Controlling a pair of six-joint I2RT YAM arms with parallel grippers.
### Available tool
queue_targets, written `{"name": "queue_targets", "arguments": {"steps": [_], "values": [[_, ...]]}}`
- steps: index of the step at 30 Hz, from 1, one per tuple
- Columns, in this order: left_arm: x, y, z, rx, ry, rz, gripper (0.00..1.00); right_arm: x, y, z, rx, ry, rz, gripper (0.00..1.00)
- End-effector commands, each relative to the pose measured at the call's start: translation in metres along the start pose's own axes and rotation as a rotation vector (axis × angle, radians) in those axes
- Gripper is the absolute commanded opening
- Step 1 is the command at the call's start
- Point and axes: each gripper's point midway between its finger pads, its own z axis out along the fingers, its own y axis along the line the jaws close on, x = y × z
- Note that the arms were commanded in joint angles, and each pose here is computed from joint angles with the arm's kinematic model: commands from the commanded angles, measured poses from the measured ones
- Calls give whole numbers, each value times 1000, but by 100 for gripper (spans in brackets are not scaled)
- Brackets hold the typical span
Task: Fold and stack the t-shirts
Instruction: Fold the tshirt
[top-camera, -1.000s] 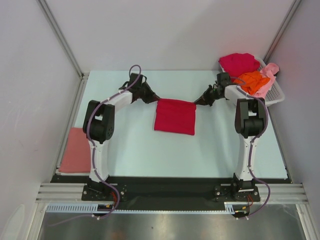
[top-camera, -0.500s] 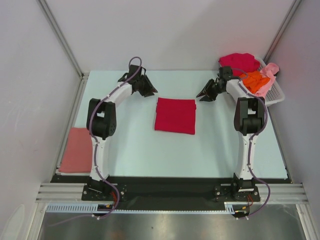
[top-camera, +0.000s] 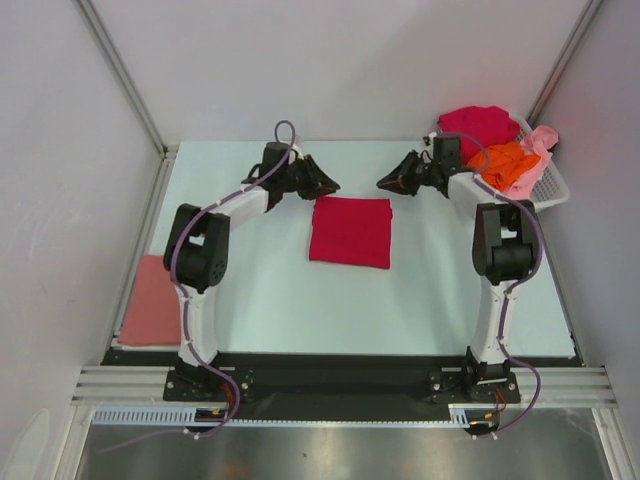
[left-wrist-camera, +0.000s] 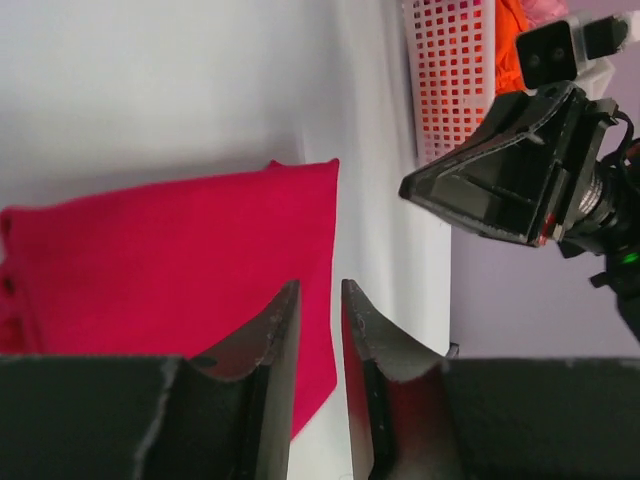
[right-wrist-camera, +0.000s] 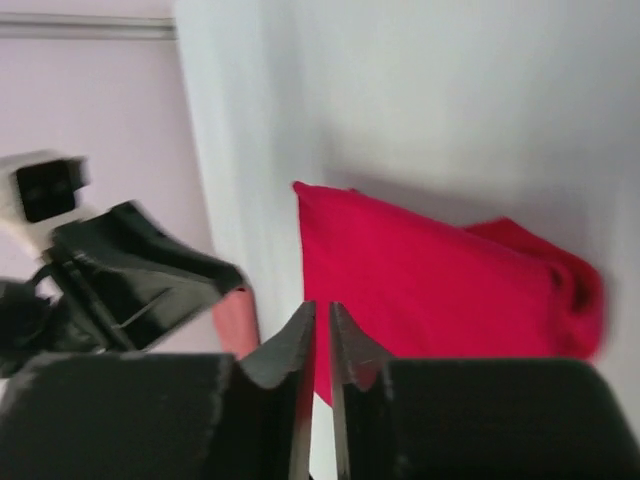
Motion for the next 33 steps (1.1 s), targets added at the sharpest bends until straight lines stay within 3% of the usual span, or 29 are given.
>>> {"name": "queue_targets", "arguments": {"steps": [1, 6, 10, 13, 17, 20, 25, 28, 33], "values": [[1, -5, 29, 145, 51, -42, 27, 1, 6, 30, -187, 10, 47, 12], [6, 38, 53, 103, 64, -104, 21, 5, -37, 56, -149, 22, 156, 7], [-6, 63, 54, -25, 112, 15, 18, -7, -62, 56, -100, 25, 197, 6], [-24, 51, 35, -60, 91, 92, 20, -17, -48, 45, -82, 40, 109, 6], [-32, -1, -9, -30, 62, 161, 24, -10, -27, 21, -54, 108, 1, 6], [-2, -16, -21, 5, 97, 160, 24, 3, -14, -5, -8, 126, -32, 7], [57, -15, -32, 62, 179, 59, 18, 65, 30, -14, -120, 220, -5, 8], [81, -5, -29, 30, 224, 49, 19, 115, 24, -6, -187, 290, 52, 8], [122, 55, -21, -82, 319, -28, 17, 168, -20, 3, -172, 375, 82, 7]]}}
